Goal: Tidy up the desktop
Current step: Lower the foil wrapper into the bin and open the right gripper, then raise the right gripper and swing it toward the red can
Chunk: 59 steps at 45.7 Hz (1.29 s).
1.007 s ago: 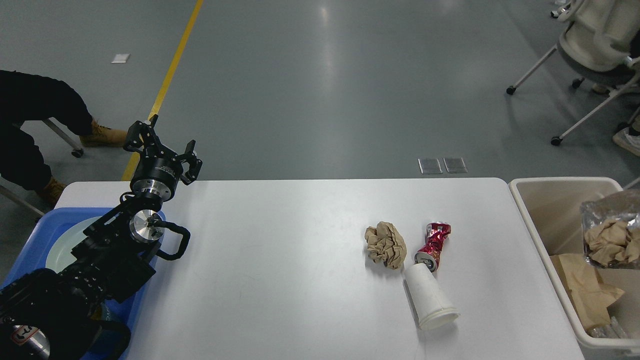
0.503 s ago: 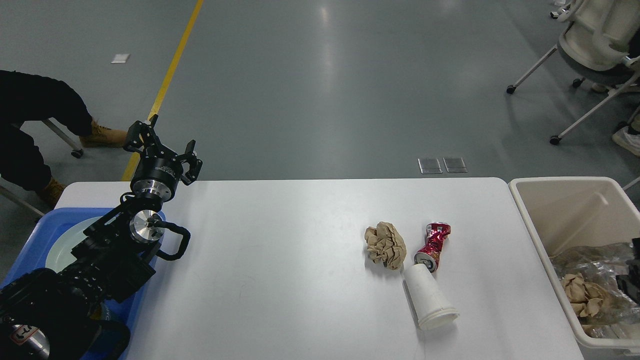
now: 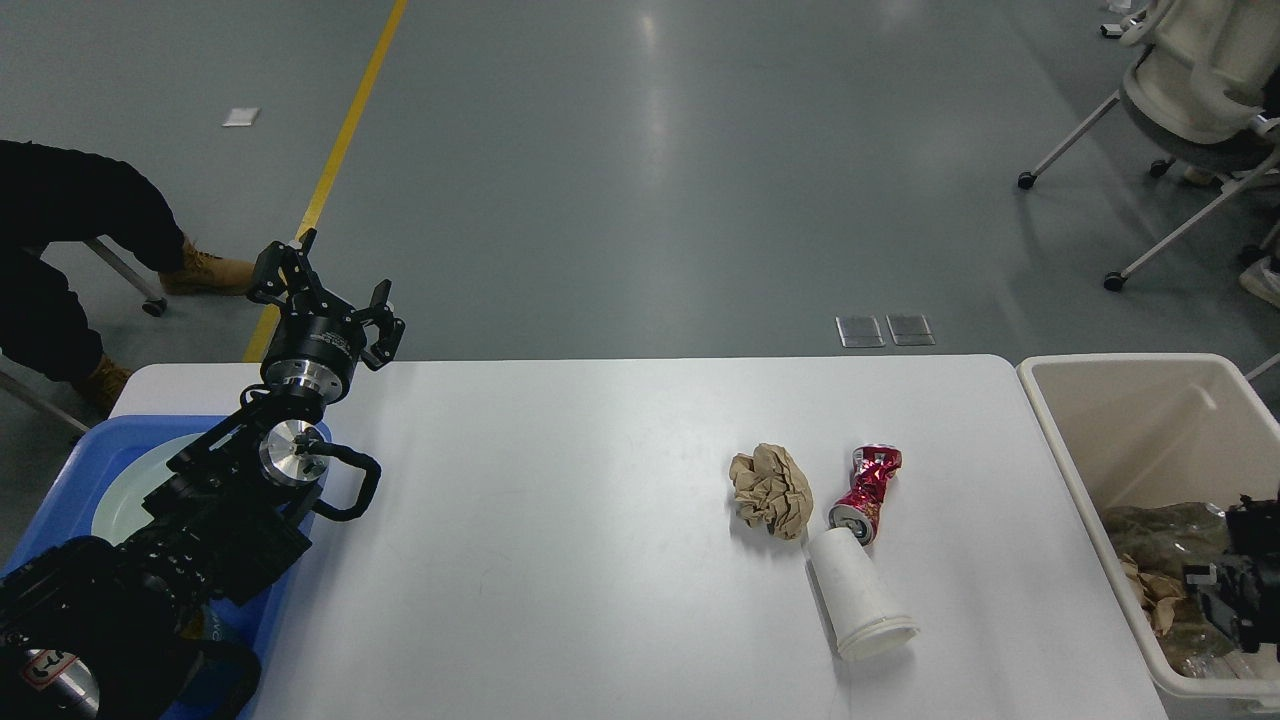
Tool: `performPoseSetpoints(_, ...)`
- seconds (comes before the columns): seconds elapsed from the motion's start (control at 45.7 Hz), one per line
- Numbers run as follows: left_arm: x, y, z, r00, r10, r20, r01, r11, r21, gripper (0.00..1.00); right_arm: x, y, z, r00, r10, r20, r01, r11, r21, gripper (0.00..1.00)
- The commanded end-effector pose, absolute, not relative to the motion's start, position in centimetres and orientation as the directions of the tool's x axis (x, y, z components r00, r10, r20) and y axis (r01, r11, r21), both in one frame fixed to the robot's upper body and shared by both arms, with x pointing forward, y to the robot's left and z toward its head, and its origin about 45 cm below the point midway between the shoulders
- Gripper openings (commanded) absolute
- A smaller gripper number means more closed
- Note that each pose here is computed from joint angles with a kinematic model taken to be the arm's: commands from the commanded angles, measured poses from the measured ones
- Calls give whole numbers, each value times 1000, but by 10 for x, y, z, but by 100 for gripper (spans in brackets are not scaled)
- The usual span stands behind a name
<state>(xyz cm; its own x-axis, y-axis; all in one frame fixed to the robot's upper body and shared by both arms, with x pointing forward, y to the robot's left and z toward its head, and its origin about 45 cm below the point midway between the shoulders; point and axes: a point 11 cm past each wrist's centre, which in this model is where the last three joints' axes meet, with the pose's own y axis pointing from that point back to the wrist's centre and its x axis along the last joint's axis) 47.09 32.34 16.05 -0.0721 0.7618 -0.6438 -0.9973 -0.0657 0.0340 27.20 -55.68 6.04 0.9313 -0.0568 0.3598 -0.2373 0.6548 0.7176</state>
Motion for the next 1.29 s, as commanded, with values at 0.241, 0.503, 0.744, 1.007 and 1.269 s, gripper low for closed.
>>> performPoseSetpoints(0.241, 471, 323, 160, -72, 762, -644, -997, -65, 34, 96, 281, -552, 66, 919, -97, 383, -240, 634, 735, 100)
performPoseSetpoints(0.503, 471, 323, 160, -72, 762, -644, -997, -65, 34, 96, 309, -564, 127, 892, -186, 411, -222, 612, 759, 100)
performPoseSetpoints(0.744, 471, 323, 160, -72, 762, -644, -997, -65, 34, 96, 348, -545, 230, 875, -286, 390, -208, 504, 838, 100)
performPoseSetpoints(1.007, 471, 323, 160, -72, 762, -644, -997, -65, 34, 96, 400, -450, 369, 960, -152, 234, -149, 430, 890, 100)
performPoseSetpoints(1.269, 471, 323, 160, -72, 762, -644, -997, -65, 34, 96, 417, -288, 459, 945, 104, 310, -327, 293, 899, 100)
